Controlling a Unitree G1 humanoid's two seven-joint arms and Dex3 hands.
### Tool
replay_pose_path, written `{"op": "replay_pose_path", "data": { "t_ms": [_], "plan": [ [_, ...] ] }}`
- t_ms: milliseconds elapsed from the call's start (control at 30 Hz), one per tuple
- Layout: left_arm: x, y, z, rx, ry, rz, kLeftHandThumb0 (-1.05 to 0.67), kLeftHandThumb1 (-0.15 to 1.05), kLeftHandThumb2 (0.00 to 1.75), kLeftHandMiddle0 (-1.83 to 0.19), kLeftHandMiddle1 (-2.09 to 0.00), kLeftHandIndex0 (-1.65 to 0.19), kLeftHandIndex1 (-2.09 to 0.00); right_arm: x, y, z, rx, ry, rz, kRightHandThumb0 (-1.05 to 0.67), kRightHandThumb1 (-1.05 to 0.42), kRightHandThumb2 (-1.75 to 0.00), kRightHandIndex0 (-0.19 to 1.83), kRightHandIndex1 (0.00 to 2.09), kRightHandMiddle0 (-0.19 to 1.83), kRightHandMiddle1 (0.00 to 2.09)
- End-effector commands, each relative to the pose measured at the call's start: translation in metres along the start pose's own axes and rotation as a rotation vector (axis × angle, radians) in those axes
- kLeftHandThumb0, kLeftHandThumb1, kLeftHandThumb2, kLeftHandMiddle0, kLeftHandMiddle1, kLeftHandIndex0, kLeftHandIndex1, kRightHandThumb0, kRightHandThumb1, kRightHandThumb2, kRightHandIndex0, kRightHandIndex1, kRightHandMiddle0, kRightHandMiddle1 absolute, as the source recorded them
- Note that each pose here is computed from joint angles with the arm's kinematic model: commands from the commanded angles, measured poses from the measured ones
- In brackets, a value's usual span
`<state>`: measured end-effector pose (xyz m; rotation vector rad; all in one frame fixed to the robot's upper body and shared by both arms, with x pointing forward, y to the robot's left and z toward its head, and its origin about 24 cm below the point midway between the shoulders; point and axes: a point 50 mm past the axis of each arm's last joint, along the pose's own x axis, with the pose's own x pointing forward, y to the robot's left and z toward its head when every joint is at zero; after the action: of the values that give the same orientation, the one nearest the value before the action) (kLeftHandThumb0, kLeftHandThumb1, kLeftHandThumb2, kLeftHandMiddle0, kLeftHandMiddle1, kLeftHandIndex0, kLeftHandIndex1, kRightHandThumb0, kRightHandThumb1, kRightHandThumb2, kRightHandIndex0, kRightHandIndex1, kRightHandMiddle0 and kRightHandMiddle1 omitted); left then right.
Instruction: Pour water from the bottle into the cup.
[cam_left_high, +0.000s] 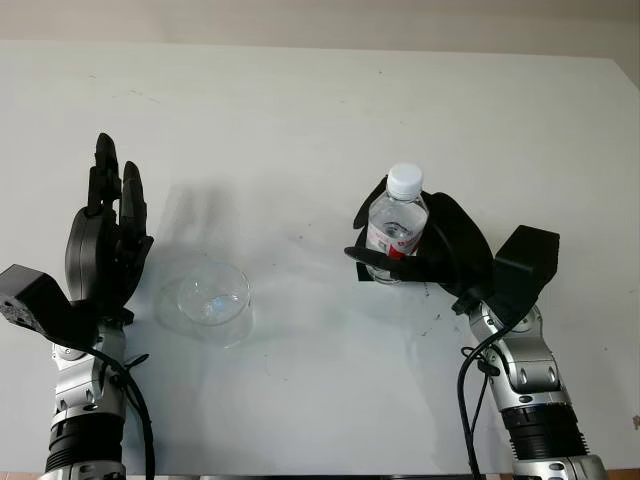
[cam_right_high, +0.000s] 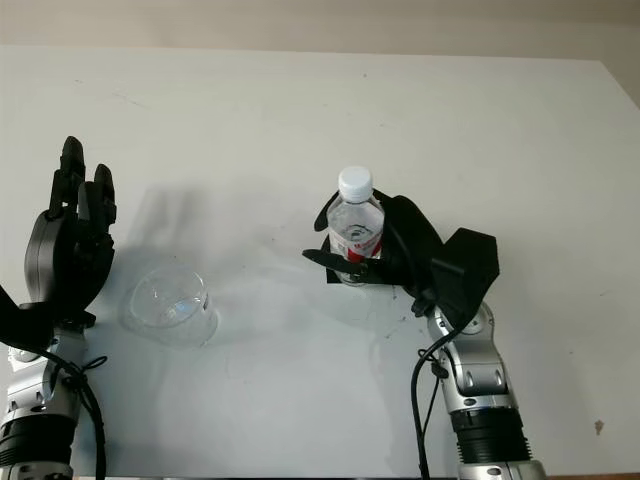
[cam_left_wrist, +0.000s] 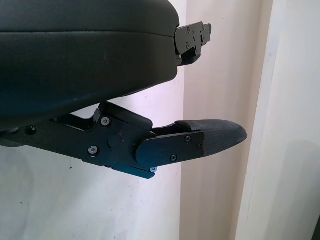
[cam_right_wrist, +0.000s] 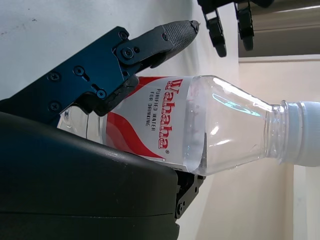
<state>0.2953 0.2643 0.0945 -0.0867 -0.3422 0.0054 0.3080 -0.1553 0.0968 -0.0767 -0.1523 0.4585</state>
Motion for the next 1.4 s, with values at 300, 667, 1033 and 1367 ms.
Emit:
{"op": "replay_pose_path", "data": {
  "t_ms": [300, 667, 1033, 1367],
  "plan": [
    [-0.001, 0.005, 0.003, 0.02, -0.003, 0.014, -0.73, 1.05, 0.54, 0.19, -0.03, 0.19, -0.01, -0.016, -0.008, -0.01, 0.006, 0.029, -0.017, -0.63, -0.94, -0.05, -0.1, 1.27, -0.09, 1.19],
    [0.0, 0.004, 0.002, 0.011, -0.001, -0.006, -0.72, 1.05, 0.54, 0.19, 0.0, 0.19, 0.0, -0.023, -0.015, -0.01, -0.351, -0.114, 0.011, -0.82, -0.93, -0.05, -0.19, 0.01, -0.14, 0.08],
    [0.0, 0.002, 0.0, 0.007, -0.002, 0.007, -0.73, 1.05, 0.54, 0.19, 0.0, 0.19, 0.0, -0.023, -0.018, -0.009, -0.346, -0.129, 0.03, -0.86, -0.93, -0.05, -0.19, 0.0, -0.19, 0.0],
    [-0.001, 0.004, 0.001, 0.01, -0.006, 0.013, -0.72, 1.05, 0.53, 0.19, -0.02, 0.19, 0.0, -0.017, -0.035, -0.022, -0.282, -0.04, -0.084, -0.95, -0.95, -0.06, -0.19, 0.0, -0.19, 0.0]
  ]
}}
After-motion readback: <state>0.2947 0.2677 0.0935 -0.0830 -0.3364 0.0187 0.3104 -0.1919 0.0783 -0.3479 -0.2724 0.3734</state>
